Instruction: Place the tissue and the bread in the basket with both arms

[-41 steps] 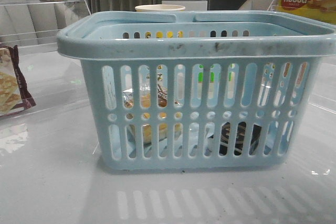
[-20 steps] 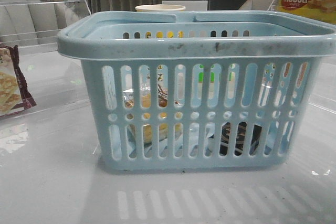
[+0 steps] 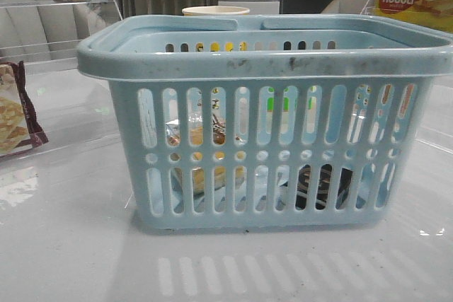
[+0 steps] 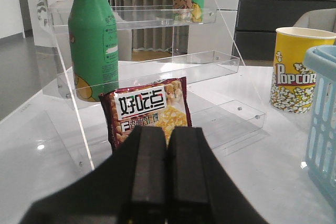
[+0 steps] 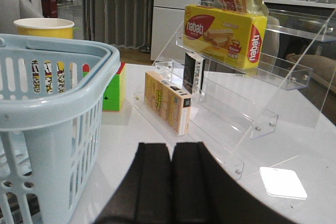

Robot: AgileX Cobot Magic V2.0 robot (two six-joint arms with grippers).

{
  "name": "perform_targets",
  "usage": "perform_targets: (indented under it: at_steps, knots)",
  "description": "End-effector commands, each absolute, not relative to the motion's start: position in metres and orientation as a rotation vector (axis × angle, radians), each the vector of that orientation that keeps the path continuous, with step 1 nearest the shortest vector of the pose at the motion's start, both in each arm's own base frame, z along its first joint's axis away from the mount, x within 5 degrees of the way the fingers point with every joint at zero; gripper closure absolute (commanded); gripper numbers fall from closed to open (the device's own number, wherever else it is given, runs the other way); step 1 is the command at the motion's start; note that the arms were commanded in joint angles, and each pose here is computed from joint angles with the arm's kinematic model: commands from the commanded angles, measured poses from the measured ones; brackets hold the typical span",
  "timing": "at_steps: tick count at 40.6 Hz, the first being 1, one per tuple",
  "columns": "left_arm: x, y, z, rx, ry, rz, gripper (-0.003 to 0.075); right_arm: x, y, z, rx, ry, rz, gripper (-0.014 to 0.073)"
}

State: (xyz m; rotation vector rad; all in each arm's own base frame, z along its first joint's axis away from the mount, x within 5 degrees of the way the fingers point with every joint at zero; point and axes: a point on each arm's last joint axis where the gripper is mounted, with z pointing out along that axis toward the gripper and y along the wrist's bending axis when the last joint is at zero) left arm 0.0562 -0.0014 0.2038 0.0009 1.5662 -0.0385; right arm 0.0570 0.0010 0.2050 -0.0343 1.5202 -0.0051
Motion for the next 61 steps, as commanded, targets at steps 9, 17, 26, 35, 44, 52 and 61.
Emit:
perform_targets:
  at_steps: [9,17,26,35,44,52,61]
  knots:
    - [0.0542,-0.0017,0.2138,0.001,1.449,-0.051,0.0629,0.0542,0.0013,0.2128,-0.047,1.394,-0.032,0.0538]
    - [0.0542,-0.0017,0.2138,0.001,1.449,-0.051,0.0629,0.0541,0.0014,0.2131,-0.048,1.391,-0.031,0.0538]
    - [0.0542,-0.0017,0.2138,0.001,1.449,-0.051,0.0629,0.0539,-0.0004,0.2146,0.0,1.374,-0.008,0.0538]
    - [0.0542,-0.0017,0.2138,0.001,1.449,-0.051,0.0629,0.0537,-0.0006,0.2153,-0.012,1.367,-0.027,0.0538]
    - [0.0542,-0.0017,0.2138,0.001,1.449,-0.051,0.0629,0.0537,-0.0001,0.2152,0.003,1.368,0.001,0.0538]
    - [0.0542,-0.0017,0.2138,0.001,1.449,-0.051,0.0629,0.0538,-0.0001,0.2151,0.002,1.369,0.0,0.0538]
    - [0.0542,-0.0017,0.2138,0.001,1.449,-0.051,0.0629,0.0538,-0.0001,0.2149,0.002,1.371,0.001,0.0538]
